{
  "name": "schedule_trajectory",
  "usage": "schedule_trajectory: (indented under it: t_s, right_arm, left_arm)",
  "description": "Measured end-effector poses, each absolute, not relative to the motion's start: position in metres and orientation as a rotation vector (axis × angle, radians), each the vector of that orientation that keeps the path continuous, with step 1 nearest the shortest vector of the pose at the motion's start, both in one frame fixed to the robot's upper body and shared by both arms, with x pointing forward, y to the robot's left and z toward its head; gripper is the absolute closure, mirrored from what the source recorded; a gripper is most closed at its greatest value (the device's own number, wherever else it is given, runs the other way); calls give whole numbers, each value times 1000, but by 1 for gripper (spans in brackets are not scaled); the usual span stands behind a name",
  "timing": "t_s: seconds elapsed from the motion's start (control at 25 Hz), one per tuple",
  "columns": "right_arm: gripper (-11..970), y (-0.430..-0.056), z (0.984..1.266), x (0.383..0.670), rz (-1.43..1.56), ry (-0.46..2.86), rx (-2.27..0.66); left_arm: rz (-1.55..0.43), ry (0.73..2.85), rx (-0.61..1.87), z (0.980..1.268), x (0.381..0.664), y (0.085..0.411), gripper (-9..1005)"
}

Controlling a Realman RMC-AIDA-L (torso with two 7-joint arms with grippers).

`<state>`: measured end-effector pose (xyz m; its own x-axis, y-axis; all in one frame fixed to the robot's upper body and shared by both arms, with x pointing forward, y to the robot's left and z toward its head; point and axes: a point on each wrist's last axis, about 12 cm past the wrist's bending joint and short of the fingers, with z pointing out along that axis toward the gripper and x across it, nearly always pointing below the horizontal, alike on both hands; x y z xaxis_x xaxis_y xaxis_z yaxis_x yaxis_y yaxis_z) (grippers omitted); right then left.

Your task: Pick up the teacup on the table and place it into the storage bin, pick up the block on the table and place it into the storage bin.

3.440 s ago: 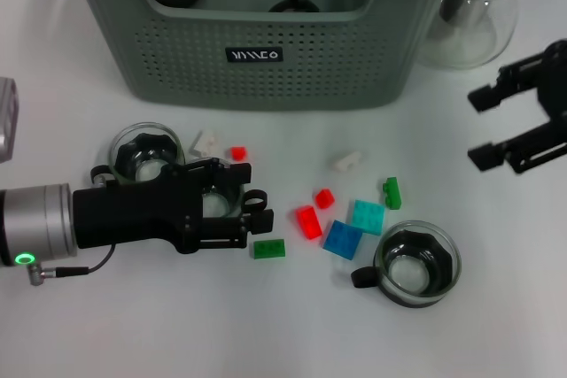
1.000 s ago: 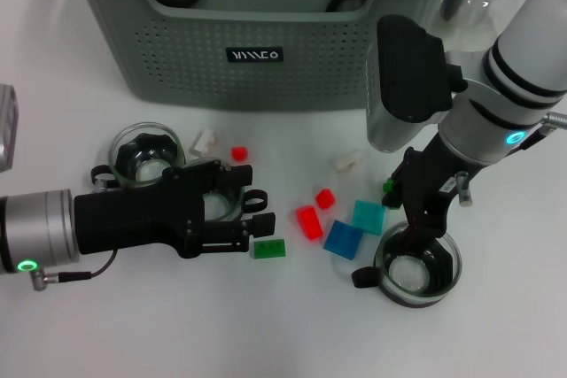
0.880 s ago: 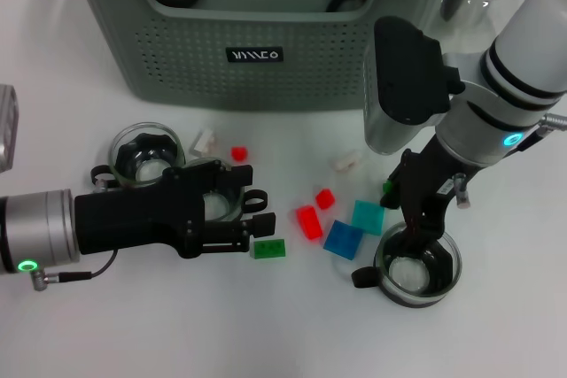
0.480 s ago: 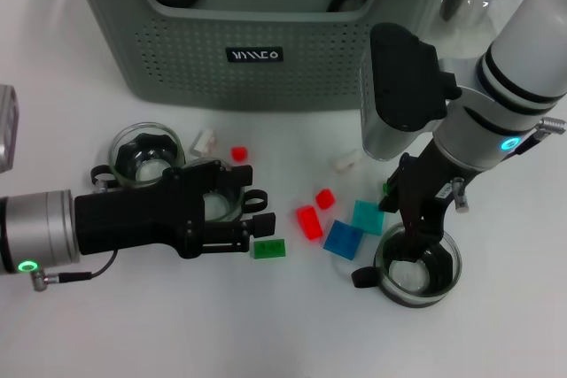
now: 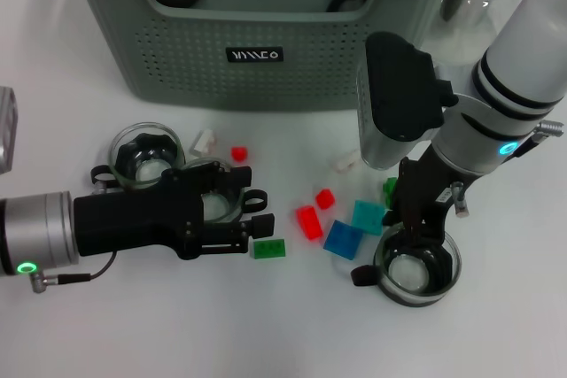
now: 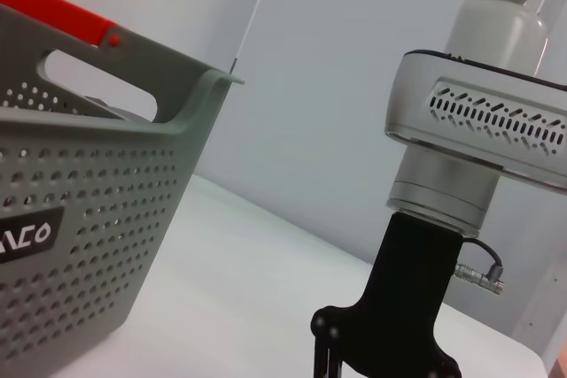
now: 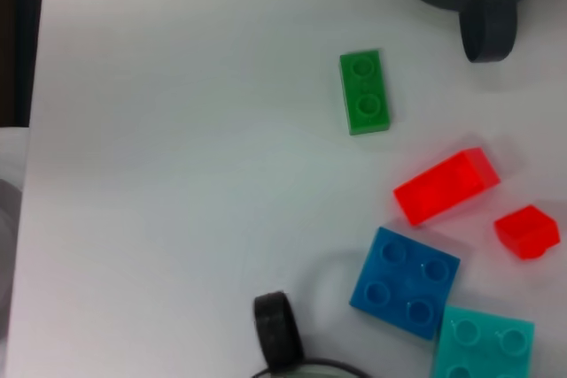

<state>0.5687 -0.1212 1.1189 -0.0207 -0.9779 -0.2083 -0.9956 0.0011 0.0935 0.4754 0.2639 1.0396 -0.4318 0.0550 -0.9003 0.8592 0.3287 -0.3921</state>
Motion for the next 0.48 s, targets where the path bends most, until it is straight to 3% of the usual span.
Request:
schedule_trajectory:
  t_s: [0.24,0.32,0.48]
  right_arm:
    - [637,-122,1119,569,327,2184,-2121]
    - [865,-123,1119,568,332,2190,-2124]
    - [900,-124,1120,569,342,2196,-2119]
  left_arm:
    - [-1196,1752,815,1039,474,265,137]
    - [-1196,1753,814,1039,474,265,137]
    - [-1195,1754,813,1039,474,265,137]
